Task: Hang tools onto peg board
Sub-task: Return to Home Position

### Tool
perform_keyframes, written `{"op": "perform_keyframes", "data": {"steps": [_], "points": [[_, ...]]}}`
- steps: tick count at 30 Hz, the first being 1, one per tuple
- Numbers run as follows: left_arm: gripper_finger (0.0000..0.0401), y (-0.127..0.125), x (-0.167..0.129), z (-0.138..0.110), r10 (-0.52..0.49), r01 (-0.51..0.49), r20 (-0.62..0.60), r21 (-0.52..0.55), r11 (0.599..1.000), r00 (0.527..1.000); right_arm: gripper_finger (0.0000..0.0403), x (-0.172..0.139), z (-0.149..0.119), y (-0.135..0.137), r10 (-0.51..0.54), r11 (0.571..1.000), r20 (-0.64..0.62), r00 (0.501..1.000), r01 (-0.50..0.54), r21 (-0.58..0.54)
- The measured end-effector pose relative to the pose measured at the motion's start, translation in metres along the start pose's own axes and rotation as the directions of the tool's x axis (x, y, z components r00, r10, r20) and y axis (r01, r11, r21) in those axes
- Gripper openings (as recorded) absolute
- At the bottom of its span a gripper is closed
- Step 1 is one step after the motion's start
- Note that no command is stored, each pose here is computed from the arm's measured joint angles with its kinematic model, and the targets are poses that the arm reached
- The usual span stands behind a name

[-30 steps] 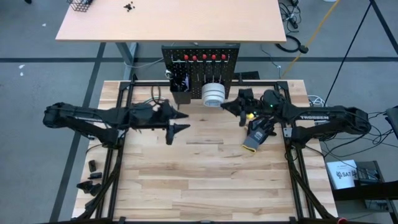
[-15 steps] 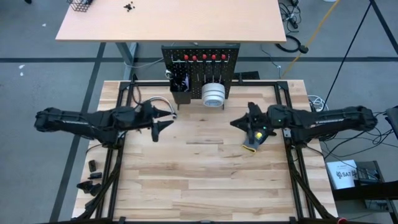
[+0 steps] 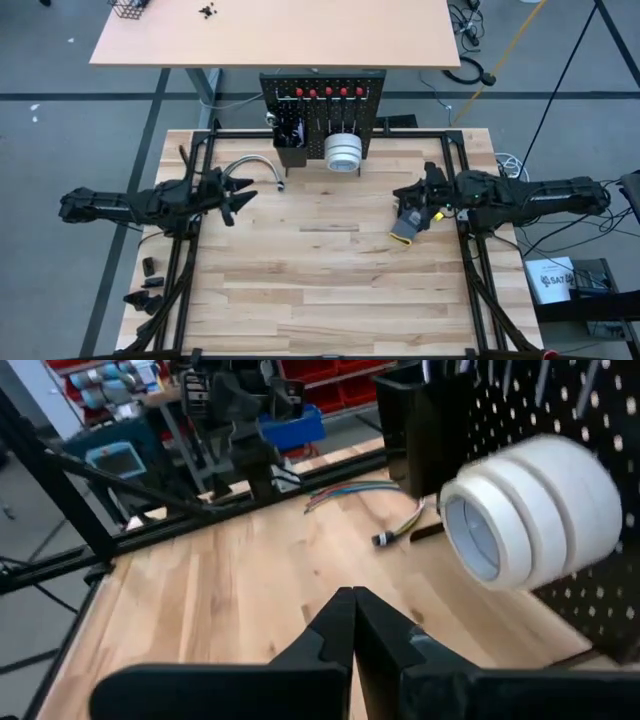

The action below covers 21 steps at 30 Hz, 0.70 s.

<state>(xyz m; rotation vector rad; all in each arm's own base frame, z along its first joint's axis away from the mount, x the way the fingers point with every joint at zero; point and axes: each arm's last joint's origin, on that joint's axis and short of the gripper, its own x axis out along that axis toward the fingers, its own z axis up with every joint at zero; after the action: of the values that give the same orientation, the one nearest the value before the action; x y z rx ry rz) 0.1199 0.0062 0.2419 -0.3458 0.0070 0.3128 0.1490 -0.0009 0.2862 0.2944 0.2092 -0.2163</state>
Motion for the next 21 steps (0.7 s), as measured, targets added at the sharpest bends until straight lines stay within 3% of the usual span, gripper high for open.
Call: {"op": "perform_keyframes", "data": {"steps": [11, 21], "points": [[0.0212, 0.019, -0.01, -0.037, 0.014, -0.01, 0.103, -0.041, 0.999, 0.995, 0.0, -0.013, -0.064, -0.025, 0.066, 0.982, 0.204, 0.977, -0.1, 0.161], [0.0212, 0.026, -0.014, -0.048, 0.018, -0.01, 0.128, -0.063, 0.998, 0.992, 0.0, -0.013, -0.113, -0.04, 0.106, 0.956, 0.196, 0.975, -0.154, 0.249]]}}
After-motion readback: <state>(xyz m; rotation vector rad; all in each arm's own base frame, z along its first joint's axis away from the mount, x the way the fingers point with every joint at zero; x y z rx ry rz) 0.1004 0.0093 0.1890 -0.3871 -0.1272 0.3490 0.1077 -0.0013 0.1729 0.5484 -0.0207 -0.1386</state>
